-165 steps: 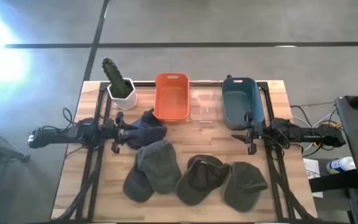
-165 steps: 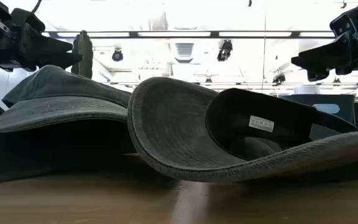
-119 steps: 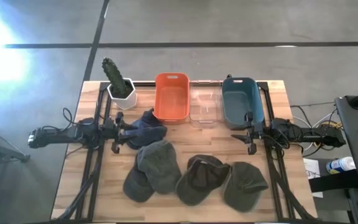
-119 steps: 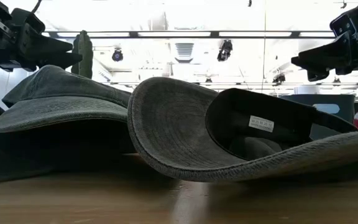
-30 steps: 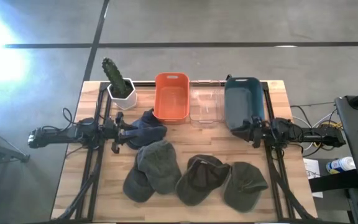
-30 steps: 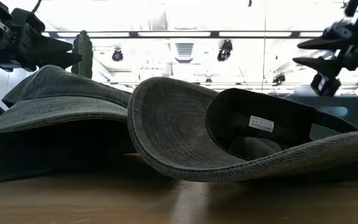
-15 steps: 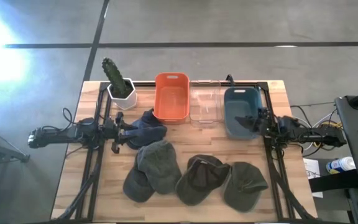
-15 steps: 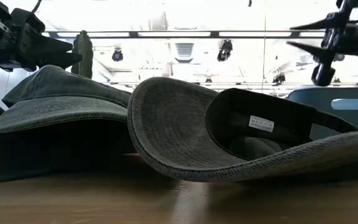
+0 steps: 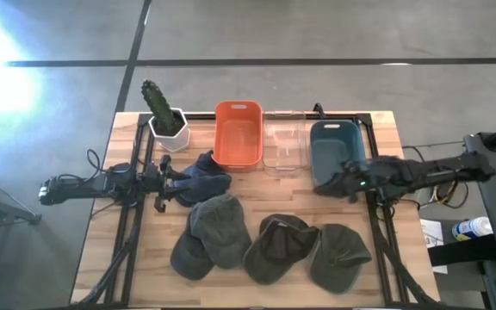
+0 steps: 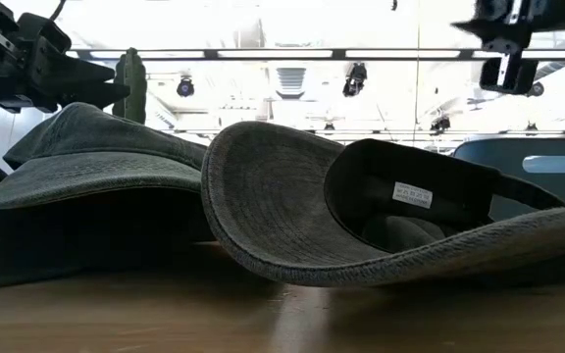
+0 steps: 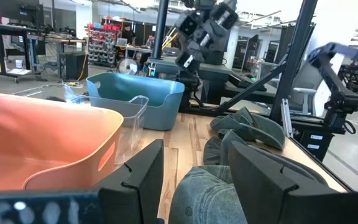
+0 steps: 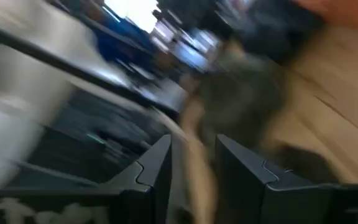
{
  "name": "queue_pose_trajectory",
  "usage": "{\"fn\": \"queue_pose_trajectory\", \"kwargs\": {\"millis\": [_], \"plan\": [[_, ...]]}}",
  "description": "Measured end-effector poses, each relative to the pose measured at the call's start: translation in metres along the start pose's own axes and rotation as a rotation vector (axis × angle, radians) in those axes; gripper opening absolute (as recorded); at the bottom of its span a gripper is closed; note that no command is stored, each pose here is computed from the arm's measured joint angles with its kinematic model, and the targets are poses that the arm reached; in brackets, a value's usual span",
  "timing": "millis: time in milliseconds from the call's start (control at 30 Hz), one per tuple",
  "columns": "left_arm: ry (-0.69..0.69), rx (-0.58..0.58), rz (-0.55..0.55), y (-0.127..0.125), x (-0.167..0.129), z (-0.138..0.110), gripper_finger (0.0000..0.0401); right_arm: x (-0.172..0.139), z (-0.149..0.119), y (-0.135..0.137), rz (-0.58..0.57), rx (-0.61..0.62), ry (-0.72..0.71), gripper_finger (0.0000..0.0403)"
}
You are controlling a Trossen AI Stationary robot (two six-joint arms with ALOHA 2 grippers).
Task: Pick & Place hat
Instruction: Put the black cap into the blue bin
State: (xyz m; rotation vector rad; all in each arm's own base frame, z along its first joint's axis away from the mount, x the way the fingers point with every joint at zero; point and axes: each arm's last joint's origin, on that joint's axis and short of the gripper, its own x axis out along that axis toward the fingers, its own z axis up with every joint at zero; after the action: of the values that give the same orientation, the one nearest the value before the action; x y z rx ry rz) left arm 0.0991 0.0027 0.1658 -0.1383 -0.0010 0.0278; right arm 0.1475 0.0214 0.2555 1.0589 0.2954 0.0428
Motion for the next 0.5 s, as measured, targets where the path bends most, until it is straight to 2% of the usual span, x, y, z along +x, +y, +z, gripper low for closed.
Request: {"fn": "queue_pose_trajectory", "kwargs": {"millis": [133, 200, 367, 500], "plan": [[0.0, 0.0, 0.0, 0.0, 0.0, 0.0, 0.0174, 0.033, 0.004, 0.008, -0.227, -0.137, 0.157, 0.0118], [0.0, 0.0, 0.0, 0.0, 0.0, 0.0, 0.0174, 0.053, 0.011, 0.013, -0.291, -0.157, 0.168, 0.0118], [0.0, 0.0, 0.0, 0.0, 0.0, 0.0, 0.0174, 0.111, 0.029, 0.035, -0.229, -0.394, 0.301, 0.0118], [0.0, 0.0, 0.0, 0.0, 0.0, 0.0, 0.0174, 0.154, 0.033, 0.041, -0.279, -0.574, 0.504, 0.0121]]}}
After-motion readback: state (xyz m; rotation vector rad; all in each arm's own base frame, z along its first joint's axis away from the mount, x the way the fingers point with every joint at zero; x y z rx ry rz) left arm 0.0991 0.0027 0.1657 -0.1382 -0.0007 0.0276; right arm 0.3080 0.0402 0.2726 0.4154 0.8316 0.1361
